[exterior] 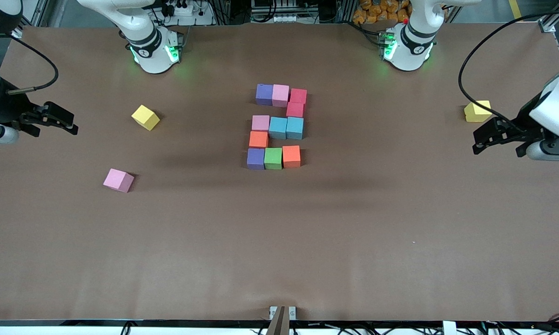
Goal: Form number 2 with 11 blocks
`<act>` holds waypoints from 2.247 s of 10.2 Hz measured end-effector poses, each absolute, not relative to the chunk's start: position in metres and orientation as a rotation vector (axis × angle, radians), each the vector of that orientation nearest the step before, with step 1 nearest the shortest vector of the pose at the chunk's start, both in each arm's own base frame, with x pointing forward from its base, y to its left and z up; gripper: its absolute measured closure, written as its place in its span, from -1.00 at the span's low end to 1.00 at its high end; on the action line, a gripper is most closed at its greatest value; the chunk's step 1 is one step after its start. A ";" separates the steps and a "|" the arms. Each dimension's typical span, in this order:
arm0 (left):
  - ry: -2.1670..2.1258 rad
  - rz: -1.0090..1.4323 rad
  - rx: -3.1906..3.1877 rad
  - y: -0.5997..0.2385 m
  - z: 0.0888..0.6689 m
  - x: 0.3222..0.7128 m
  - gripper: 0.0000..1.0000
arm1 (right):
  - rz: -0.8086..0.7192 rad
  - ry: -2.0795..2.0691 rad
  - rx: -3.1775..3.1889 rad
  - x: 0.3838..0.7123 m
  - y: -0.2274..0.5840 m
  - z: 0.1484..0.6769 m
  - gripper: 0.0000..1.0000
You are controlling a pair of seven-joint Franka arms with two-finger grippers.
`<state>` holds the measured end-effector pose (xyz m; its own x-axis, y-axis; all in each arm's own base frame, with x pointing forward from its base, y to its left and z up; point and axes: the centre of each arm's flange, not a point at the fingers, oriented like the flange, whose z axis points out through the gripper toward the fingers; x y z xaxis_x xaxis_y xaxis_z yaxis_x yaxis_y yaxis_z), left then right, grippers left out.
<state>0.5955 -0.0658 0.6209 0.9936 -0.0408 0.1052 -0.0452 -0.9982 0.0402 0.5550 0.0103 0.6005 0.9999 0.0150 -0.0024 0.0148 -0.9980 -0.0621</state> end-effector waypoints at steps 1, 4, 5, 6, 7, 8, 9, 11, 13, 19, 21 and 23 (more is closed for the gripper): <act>-0.038 0.146 3.086 -0.062 0.620 0.595 -1.00 | 0.004 -0.024 -3.079 0.555 0.010 0.600 -1.00; -0.035 0.094 3.073 -0.061 0.624 0.587 -1.00 | -0.018 -0.019 -3.080 0.558 0.009 0.600 -1.00; -0.033 0.089 3.077 -0.062 0.629 0.582 -1.00 | -0.021 -0.020 -3.080 0.559 0.009 0.599 -1.00; -0.029 0.093 3.085 -0.061 0.634 0.578 -1.00 | -0.021 -0.021 -3.080 0.559 0.009 0.599 -1.00; -0.032 0.101 3.097 -0.062 0.637 0.576 -1.00 | -0.022 -0.025 -3.080 0.559 0.009 0.599 -1.00; -0.046 0.106 3.105 -0.067 0.638 0.575 -1.00 | -0.023 -0.027 -3.080 0.559 0.009 0.599 -1.00; -0.055 0.111 3.114 -0.072 0.639 0.574 -1.00 | -0.023 -0.029 -3.080 0.559 0.009 0.599 -1.00; -0.057 0.135 3.124 -0.075 0.647 0.569 -1.00 | -0.023 -0.031 -3.080 0.559 0.008 0.599 -1.00; -0.062 0.145 3.130 -0.077 0.651 0.566 -1.00 | -0.023 -0.034 -3.081 0.559 0.008 0.599 -1.00; -0.103 0.113 3.144 -0.090 0.661 0.551 -1.00 | -0.023 -0.036 -3.083 0.559 0.007 0.599 -1.00; -0.097 0.080 3.148 -0.087 0.659 0.549 -1.00 | -0.023 -0.036 -3.083 0.559 0.007 0.599 -1.00; -0.101 0.016 3.154 -0.088 0.654 0.545 -1.00 | -0.022 -0.036 -3.083 0.559 0.007 0.598 -1.00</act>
